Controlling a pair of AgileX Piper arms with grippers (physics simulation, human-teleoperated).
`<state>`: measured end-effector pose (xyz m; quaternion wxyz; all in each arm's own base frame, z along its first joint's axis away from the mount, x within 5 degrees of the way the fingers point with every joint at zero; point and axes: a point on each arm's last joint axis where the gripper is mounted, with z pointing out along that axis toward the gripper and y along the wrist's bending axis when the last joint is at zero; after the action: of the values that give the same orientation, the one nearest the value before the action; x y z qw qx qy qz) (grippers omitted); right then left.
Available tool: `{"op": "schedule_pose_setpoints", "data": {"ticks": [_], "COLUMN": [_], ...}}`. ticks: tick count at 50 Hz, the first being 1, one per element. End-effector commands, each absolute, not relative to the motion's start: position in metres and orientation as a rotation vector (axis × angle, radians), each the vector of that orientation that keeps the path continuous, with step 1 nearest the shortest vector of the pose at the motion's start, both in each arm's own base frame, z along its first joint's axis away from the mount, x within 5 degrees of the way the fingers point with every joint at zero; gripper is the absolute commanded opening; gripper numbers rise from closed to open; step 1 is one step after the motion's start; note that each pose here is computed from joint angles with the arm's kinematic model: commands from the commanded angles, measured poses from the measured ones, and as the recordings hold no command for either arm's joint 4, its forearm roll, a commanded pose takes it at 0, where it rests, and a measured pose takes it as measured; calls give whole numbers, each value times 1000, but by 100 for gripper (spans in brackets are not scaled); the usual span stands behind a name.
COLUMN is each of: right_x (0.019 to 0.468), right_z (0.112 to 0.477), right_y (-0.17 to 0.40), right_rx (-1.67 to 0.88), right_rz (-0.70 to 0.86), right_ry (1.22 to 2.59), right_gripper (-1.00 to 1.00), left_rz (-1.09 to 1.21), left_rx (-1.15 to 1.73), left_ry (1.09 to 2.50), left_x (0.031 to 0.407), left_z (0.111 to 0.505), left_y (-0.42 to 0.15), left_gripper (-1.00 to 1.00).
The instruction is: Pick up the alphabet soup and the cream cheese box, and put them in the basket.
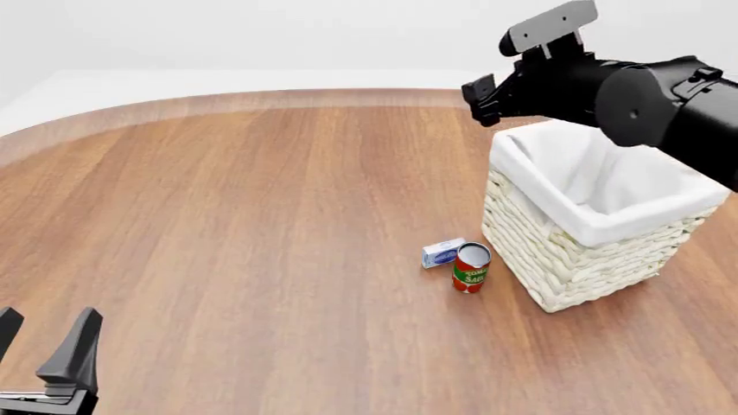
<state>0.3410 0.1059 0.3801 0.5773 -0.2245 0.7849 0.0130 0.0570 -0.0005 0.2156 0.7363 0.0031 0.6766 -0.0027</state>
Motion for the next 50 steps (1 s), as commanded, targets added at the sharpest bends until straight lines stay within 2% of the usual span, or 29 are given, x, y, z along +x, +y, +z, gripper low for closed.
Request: {"op": "schedule_pose_setpoints", "data": {"ticks": [1, 32, 50], "right_x": [350, 371, 385], "right_z": [383, 383, 378], "right_y": [130, 182, 214], "right_rx": [-639, -929, -1132], "right_rz": [27, 4, -8], "right_ry": [1836, 1909, 2000], "right_gripper": [100, 100, 100], "left_rz": [-6, -6, -6], "left_rx": [7, 7, 7], "left_ry": [1486, 1486, 1486], "left_x": [57, 58, 57], "left_z": [215, 215, 215], "left_y": [0, 0, 0], "left_gripper": [100, 100, 100]}}
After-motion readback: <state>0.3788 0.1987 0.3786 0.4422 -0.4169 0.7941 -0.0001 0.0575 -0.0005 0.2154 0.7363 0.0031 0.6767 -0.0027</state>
